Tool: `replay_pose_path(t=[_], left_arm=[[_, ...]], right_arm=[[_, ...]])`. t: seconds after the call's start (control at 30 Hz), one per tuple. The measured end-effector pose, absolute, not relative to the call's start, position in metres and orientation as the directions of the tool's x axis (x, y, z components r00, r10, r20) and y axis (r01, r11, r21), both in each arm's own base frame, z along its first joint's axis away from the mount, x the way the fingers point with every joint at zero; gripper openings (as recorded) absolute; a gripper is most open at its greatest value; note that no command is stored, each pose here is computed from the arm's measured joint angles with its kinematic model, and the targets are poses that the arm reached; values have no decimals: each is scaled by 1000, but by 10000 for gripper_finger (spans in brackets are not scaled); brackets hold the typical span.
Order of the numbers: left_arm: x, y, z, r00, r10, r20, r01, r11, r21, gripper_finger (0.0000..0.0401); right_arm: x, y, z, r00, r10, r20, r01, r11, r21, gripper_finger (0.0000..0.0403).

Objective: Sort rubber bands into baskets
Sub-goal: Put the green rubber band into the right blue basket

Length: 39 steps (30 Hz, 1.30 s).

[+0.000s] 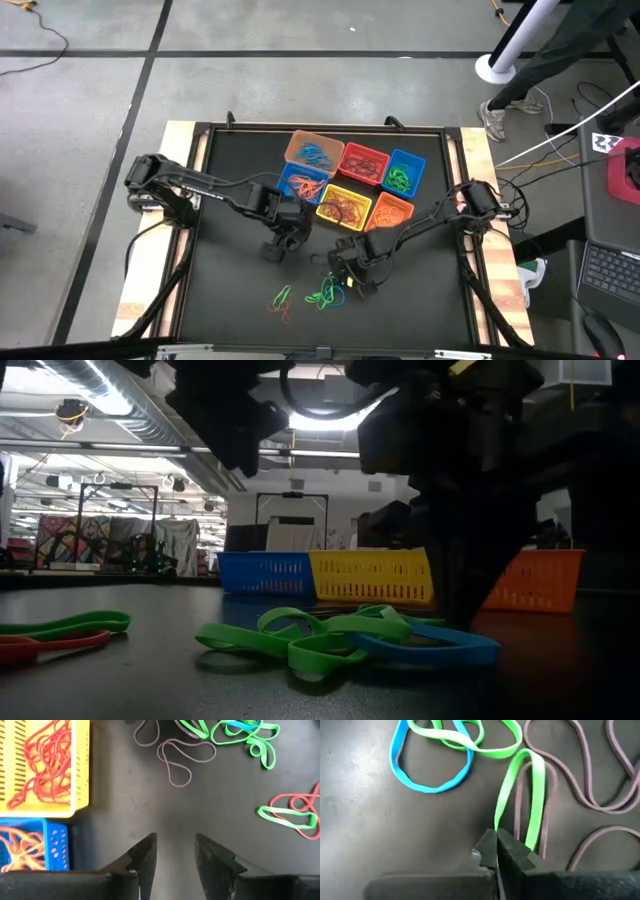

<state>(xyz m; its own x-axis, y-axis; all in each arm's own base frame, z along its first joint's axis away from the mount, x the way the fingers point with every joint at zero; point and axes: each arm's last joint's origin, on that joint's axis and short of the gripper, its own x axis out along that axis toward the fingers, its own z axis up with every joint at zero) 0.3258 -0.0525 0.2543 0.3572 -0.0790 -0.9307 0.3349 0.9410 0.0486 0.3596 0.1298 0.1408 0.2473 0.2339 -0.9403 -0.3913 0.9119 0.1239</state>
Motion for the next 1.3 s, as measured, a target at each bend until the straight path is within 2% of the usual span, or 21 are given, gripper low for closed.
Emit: replay_pose_path(t=[0.2, 0.33, 0.43, 0.63, 0.83, 1.03, 1.3], left_arm=[[312, -50, 270, 360, -75, -930, 305, 952, 42, 127], [302, -48, 283, 389, -70, -918, 289, 956, 50, 127], [297, -46, 292, 419, -56, -906, 270, 961, 66, 127], [287, -44, 306, 472, -37, -881, 248, 964, 92, 127], [287, -43, 308, 483, -37, -875, 243, 966, 93, 127], [289, -43, 309, 499, -36, -866, 238, 966, 97, 127], [299, -44, 315, 601, -51, -798, 264, 955, 138, 127]], right_arm=[[366, 112, 154, 258, 222, -940, -365, 924, 118, 23], [376, 104, 181, 275, 220, -936, -404, 910, 95, 5], [382, 101, 202, 264, 212, -941, -463, 883, 69, 9], [388, 91, 253, 267, 119, -956, -524, 851, -40, 3], [377, 82, 294, 195, 30, -980, -530, 844, -80, 4], [359, 61, 315, 102, -66, -993, -512, 852, -110, 2], [320, 5, 321, 38, -79, -996, -354, 931, -87, 2]])
